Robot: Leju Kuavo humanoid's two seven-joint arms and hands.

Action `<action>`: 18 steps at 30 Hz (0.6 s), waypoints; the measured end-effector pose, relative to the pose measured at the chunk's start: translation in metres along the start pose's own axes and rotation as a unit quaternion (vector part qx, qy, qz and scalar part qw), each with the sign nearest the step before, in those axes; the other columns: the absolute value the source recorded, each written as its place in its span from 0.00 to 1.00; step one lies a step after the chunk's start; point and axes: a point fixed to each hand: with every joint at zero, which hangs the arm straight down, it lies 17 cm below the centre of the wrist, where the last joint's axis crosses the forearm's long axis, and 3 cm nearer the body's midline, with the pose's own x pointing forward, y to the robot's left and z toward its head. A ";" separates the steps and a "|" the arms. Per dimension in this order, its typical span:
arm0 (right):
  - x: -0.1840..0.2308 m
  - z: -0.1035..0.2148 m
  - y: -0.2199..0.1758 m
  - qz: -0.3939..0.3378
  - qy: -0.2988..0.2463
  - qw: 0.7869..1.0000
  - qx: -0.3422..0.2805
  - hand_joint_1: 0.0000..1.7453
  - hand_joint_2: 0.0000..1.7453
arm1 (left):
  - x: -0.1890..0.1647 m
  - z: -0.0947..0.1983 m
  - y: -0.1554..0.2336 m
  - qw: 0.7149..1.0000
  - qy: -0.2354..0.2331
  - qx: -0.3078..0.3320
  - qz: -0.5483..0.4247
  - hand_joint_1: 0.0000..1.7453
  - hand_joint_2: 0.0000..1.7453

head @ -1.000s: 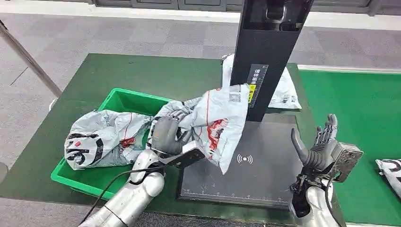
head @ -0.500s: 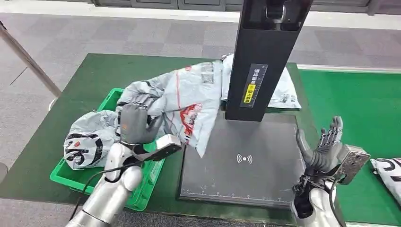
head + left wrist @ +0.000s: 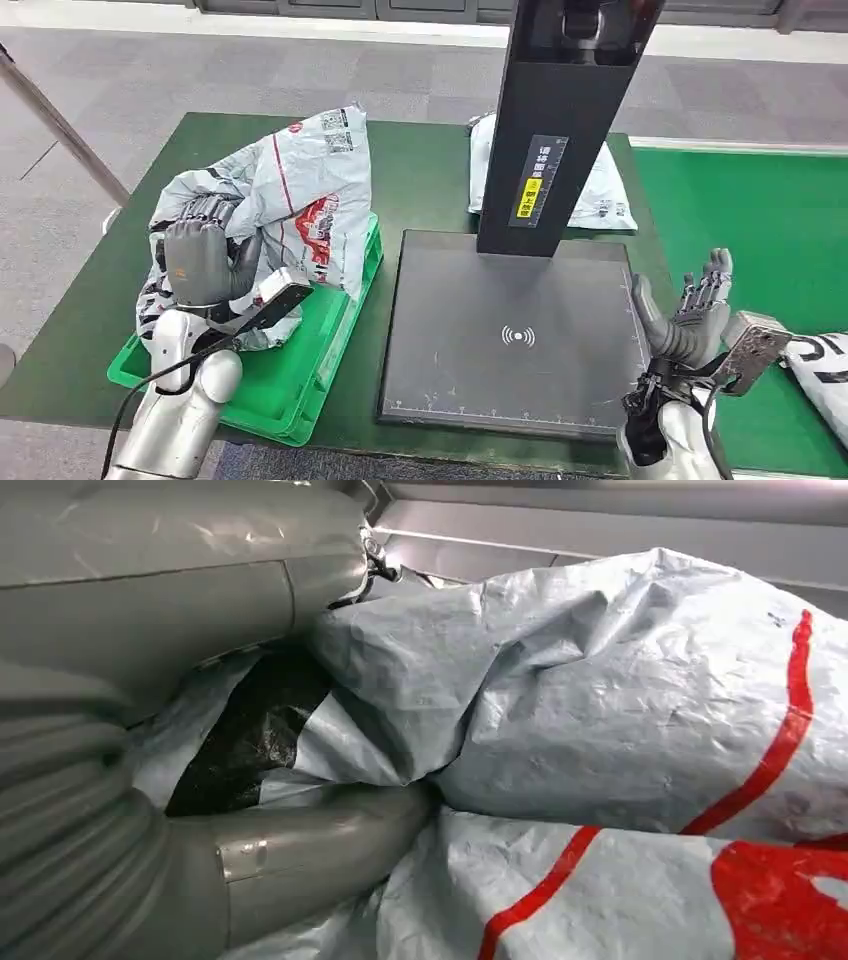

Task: Moved the parcel from conveyor to table for the left to box.

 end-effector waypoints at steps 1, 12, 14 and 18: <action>0.000 0.000 0.000 0.000 0.000 1.000 0.000 0.00 1.00 | -0.001 0.000 0.001 1.000 0.001 0.001 -0.001 0.00 1.00; -0.005 0.000 0.001 -0.002 0.022 1.000 0.016 0.00 1.00 | -0.139 0.094 -0.104 0.922 0.128 -0.310 -0.195 0.00 1.00; -0.005 0.000 0.003 -0.003 0.022 1.000 0.021 0.00 1.00 | -0.143 0.100 -0.112 0.917 0.130 -0.331 -0.180 0.00 1.00; -0.005 -0.001 -0.001 -0.001 0.021 1.000 0.018 0.00 1.00 | -0.152 0.101 -0.117 0.914 0.139 -0.346 -0.161 0.00 1.00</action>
